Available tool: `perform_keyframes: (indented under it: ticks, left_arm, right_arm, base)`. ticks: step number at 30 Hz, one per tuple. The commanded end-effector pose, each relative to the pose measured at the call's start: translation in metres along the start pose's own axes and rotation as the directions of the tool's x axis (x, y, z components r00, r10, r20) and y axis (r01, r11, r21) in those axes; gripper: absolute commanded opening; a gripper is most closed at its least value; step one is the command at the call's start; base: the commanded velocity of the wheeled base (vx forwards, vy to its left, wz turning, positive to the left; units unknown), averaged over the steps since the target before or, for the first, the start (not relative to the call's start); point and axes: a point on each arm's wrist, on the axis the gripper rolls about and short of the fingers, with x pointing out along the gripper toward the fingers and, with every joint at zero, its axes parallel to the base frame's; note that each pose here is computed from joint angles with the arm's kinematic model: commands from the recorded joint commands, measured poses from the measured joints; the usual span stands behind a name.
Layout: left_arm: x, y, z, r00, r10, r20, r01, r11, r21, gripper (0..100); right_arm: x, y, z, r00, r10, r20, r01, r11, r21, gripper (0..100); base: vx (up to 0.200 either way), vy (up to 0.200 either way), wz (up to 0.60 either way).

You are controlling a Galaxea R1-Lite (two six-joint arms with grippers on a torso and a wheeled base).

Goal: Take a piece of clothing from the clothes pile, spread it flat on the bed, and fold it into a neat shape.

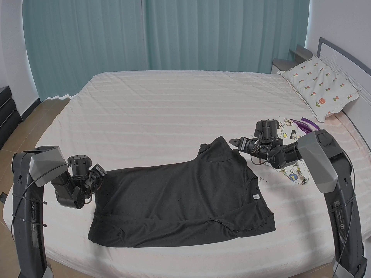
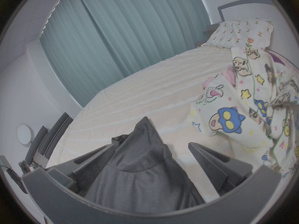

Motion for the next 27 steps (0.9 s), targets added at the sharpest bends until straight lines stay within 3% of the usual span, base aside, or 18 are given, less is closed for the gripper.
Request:
perform_keyframes:
  ticks: [1, 8, 15, 16, 27]
  left_arm:
    - [-0.008, -0.006, 0.005, 1.000, -0.011, 0.007, 0.011, 0.999, -0.037, 0]
    - [-0.011, -0.006, 0.002, 1.000, -0.007, -0.006, 0.007, 0.999, -0.036, 0]
    - [-0.011, -0.006, 0.002, 1.000, -0.006, -0.007, 0.006, 0.999, -0.036, 0]
    - [-0.011, -0.006, 0.002, 1.000, -0.006, -0.007, 0.006, 0.999, -0.036, 0]
    - [-0.013, -0.007, 0.004, 1.000, -0.007, -0.002, 0.007, 0.999, -0.037, 0]
  right_arm:
    - [0.033, -0.011, -0.033, 0.998, -0.016, -0.061, 0.015, 1.000, -0.015, 100]
    - [0.042, -0.015, -0.050, 0.995, -0.024, -0.093, 0.023, 1.000, -0.017, 100]
    - [0.044, -0.015, -0.047, 0.999, -0.006, -0.051, 0.006, 1.000, -0.007, 100]
    - [0.043, -0.016, -0.045, 0.999, -0.004, -0.045, 0.003, 1.000, -0.006, 0]
    - [0.040, -0.015, -0.035, 1.000, -0.003, -0.008, 0.003, 1.000, 0.019, 0]
  base:
    - [0.000, 0.000, 0.00]
    - [0.000, 0.000, 0.00]
    - [0.000, 0.000, 0.00]
    - [0.000, 0.000, 0.00]
    - [0.000, 0.000, 0.00]
